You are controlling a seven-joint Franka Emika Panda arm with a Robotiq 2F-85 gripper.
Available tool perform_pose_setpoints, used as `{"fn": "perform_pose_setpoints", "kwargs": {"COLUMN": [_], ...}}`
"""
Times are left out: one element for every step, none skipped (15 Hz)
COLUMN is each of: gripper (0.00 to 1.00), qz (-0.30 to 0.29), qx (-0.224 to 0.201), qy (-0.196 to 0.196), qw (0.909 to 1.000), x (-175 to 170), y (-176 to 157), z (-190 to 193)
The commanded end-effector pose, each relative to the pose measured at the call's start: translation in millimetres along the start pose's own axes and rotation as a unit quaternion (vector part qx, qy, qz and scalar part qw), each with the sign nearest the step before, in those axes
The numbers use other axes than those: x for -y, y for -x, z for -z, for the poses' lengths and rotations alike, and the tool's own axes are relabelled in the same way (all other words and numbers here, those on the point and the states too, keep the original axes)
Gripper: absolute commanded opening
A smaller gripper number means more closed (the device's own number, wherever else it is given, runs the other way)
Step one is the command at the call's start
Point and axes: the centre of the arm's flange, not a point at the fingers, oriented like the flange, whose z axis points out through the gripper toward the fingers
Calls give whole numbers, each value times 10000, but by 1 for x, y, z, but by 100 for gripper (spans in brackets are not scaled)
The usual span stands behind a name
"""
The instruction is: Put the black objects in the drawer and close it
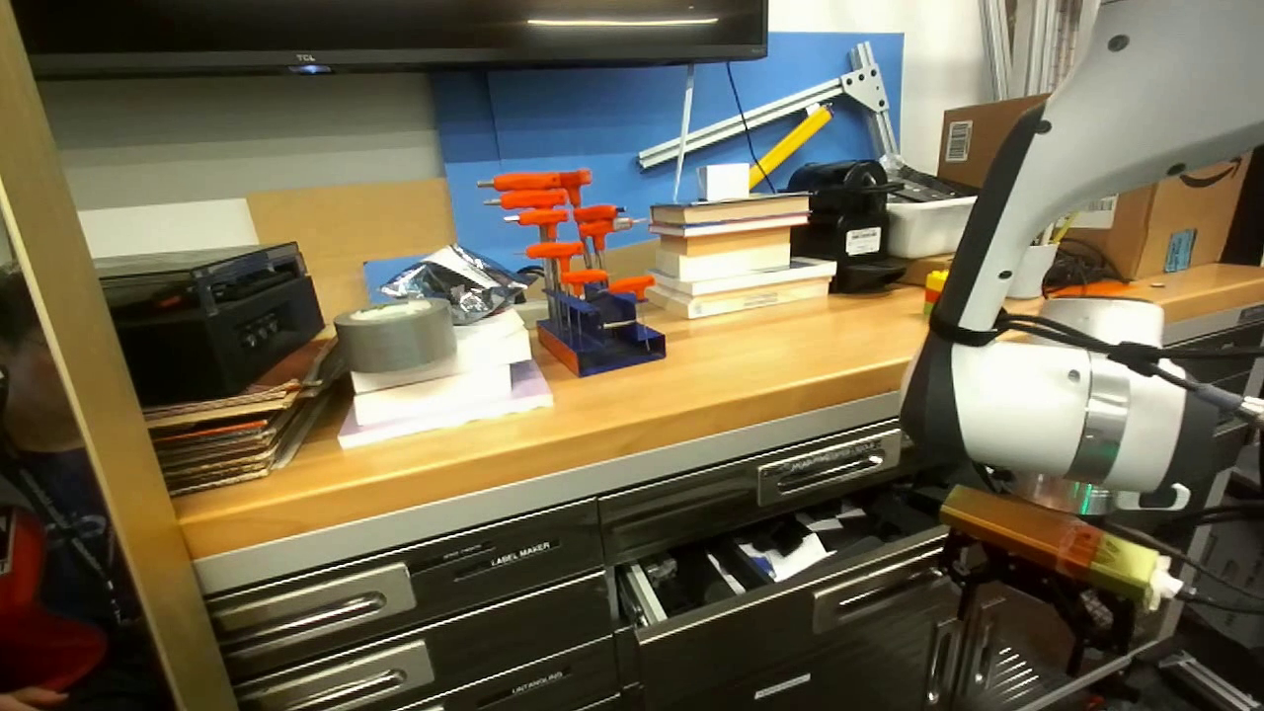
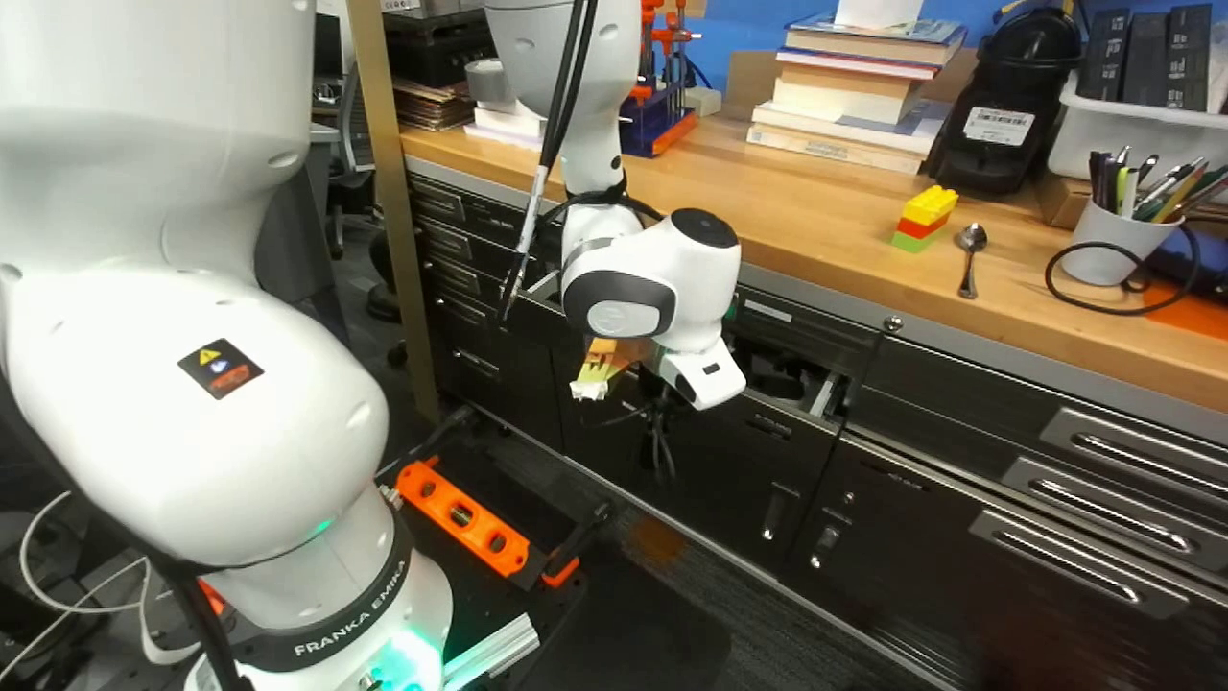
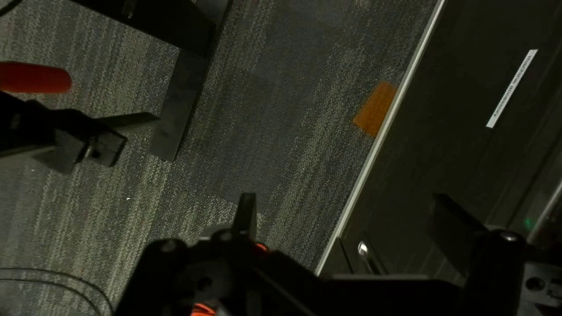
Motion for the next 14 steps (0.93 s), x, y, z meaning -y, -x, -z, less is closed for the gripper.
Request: {"fn": "perform_pose_setpoints", "kwargs": {"gripper": [100, 100, 100, 100, 100, 100, 100, 100, 100, 100, 100, 100, 100, 100], "qz": [174, 277, 371, 469, 559, 643, 708, 778, 832, 892, 939, 976, 1005, 1014], "qx": [159, 208, 243, 258, 284, 296, 292, 294, 274, 288, 266, 254, 235, 223], "qy": [-53, -62, -93, -142, -188, -273, -345, -422, -508, -545, -586, -630, -661, -690], "qw": [9997, 9994, 9990, 9985, 9979, 9971, 9965, 9956, 9949, 9941, 9935, 9929, 9925, 9922], "x": [31, 39, 45, 54, 62, 72, 81, 92, 102, 110, 117, 123, 127, 130], "y": [-7, -6, -4, -2, 0, 2, 4, 6, 8, 10, 12, 13, 13, 13], "z": [11, 9, 9, 8, 8, 8, 9, 10, 12, 13, 14, 15, 17, 19]}}
